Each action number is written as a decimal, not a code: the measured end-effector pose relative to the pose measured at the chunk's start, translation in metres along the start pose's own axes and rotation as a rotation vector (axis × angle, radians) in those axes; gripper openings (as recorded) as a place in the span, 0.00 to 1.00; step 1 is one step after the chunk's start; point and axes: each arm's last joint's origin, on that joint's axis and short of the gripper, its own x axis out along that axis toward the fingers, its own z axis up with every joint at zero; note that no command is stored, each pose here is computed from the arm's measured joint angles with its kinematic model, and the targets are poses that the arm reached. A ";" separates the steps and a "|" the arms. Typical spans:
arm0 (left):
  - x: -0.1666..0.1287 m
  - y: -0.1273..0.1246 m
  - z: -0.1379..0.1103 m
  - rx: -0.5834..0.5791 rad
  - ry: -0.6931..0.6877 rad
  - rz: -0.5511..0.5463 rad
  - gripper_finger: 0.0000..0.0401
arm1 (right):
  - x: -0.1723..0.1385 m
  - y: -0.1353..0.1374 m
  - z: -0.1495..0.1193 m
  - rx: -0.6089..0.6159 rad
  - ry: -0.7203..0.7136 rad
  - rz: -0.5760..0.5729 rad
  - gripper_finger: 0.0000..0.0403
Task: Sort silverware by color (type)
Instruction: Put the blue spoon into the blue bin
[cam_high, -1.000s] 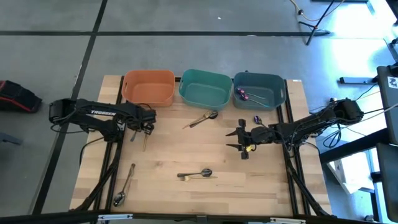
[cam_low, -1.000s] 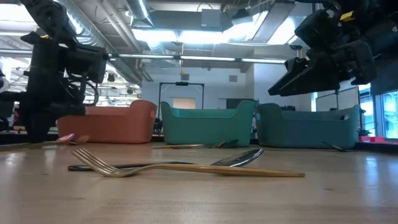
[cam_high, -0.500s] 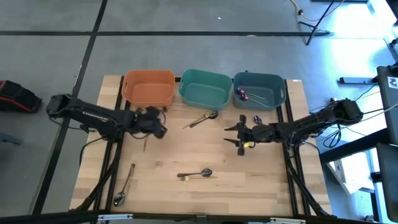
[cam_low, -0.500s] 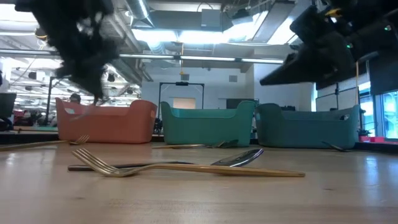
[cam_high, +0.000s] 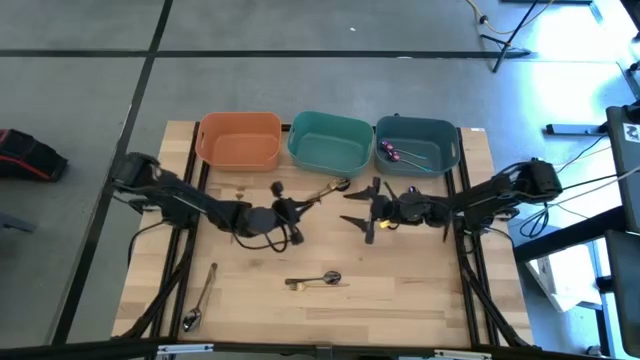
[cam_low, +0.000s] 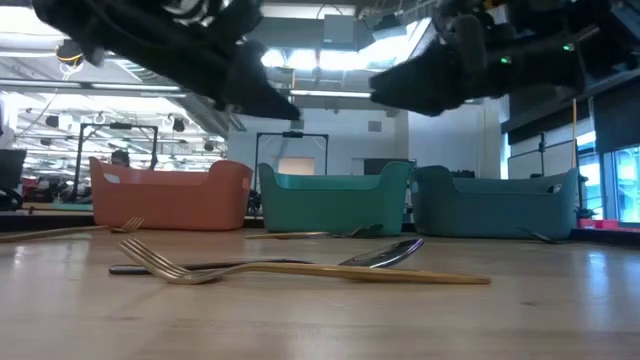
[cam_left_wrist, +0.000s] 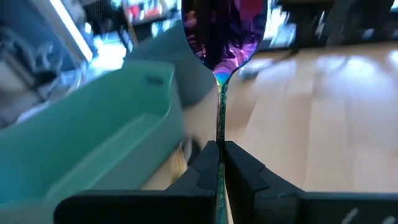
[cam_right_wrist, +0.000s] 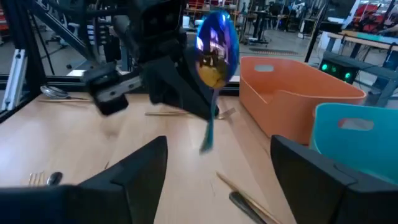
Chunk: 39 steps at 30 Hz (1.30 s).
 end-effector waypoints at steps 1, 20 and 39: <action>0.004 -0.003 -0.001 0.004 -0.029 -0.015 0.02 | 0.004 0.001 0.000 -0.003 0.003 -0.002 0.68; 0.023 -0.012 -0.010 0.076 -0.048 -0.003 0.02 | 0.051 0.008 0.020 -0.073 -0.009 -0.127 0.14; 0.028 -0.008 -0.011 0.052 -0.039 -0.035 0.34 | 0.014 -0.009 0.048 -0.328 0.190 -0.354 0.01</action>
